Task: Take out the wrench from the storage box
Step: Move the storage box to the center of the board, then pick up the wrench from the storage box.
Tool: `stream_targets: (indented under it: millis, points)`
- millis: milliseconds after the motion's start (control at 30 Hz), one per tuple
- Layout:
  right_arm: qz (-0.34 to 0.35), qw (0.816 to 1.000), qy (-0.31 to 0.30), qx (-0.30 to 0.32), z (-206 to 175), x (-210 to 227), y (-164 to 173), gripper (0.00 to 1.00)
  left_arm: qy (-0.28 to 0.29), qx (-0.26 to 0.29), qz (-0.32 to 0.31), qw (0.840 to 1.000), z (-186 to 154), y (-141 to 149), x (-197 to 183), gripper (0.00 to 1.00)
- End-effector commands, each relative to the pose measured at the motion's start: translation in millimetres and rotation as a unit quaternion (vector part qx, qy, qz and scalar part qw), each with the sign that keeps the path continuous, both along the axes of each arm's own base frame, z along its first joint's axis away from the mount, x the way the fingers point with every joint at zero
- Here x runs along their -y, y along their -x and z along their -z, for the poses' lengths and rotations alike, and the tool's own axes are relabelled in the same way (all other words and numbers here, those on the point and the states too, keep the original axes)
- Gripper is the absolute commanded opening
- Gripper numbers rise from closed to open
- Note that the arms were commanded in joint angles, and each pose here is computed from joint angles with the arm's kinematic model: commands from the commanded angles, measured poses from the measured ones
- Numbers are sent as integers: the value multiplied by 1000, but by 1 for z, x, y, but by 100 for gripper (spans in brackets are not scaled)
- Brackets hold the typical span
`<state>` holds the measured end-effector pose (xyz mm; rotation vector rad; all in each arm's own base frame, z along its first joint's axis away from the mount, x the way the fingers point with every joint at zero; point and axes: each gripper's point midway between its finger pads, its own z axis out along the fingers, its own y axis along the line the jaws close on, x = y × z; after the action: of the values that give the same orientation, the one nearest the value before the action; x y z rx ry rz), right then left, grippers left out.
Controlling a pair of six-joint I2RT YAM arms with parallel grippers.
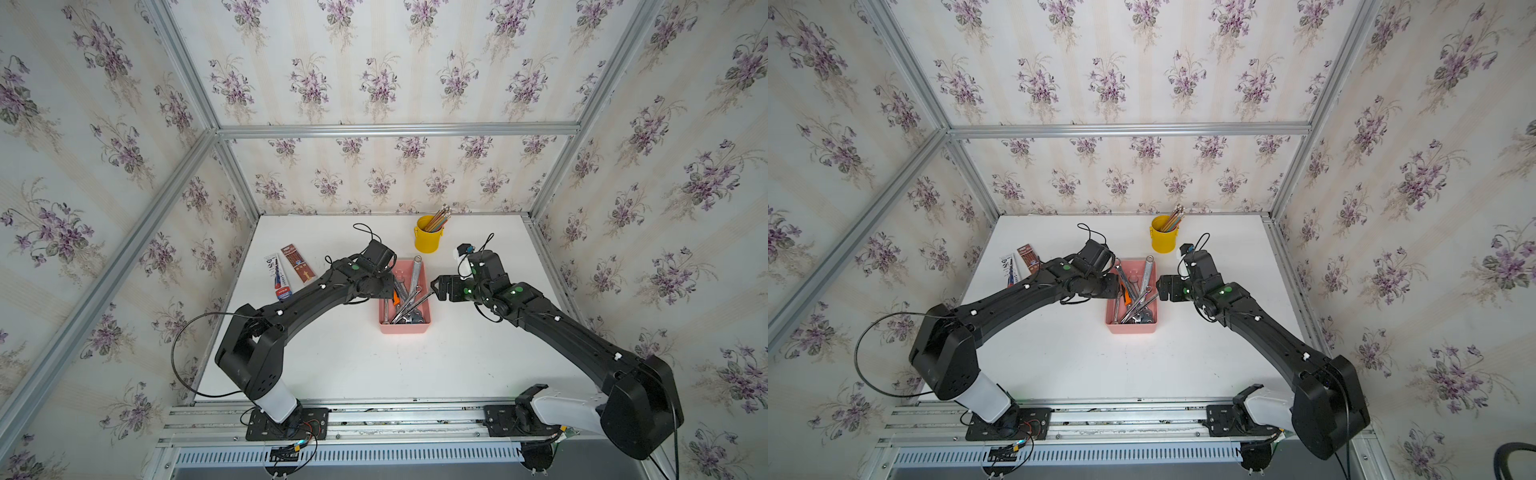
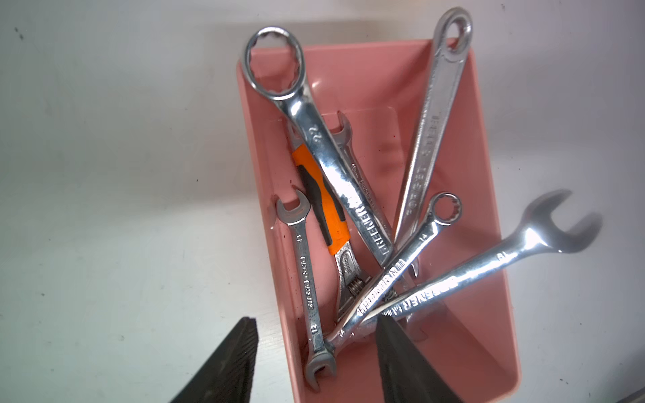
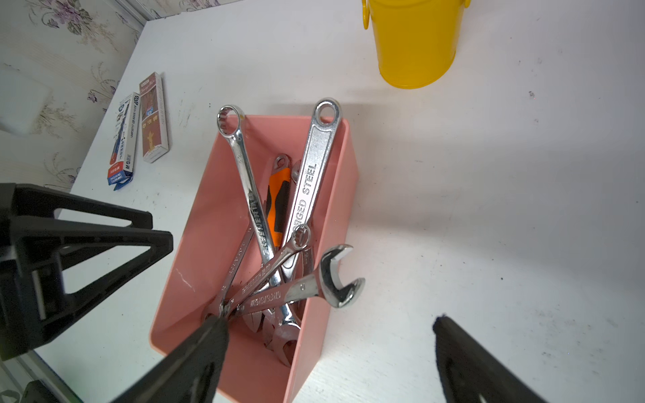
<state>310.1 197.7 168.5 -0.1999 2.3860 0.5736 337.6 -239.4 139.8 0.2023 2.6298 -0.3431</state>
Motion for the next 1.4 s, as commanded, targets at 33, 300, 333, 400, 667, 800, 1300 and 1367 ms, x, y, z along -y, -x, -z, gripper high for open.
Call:
stream_targets:
  millis: [33, 300, 333, 400, 667, 800, 1300, 1367]
  points:
    - [24, 999, -23, -12, -7, -3, 2, 93, -14, 46, 130, 990, -18, 0, 4, 70]
    - [88, 994, -37, -48, -12, -36, 22, 83, 38, 94, 214, 972, -39, -4, -3, 94]
    - [104, 992, -39, -57, -11, -40, 25, 83, 42, 100, 216, 970, -41, -6, -6, 97]
    - [136, 987, -43, -74, -6, -47, 29, 77, 57, 104, 228, 966, -43, -5, -6, 99]
    - [206, 971, -23, -121, 21, -58, 33, 65, 68, 114, 203, 970, -42, -10, -23, 99]
    - [234, 960, -41, -146, 36, -63, 35, 59, 75, 111, 192, 972, -41, -7, -26, 99]
    - [289, 942, -47, -166, 78, -77, 24, 46, 70, 106, 192, 973, -38, 1, -31, 99]
    - [296, 939, -48, -168, 82, -78, 21, 45, 71, 104, 193, 973, -37, 2, -31, 99]
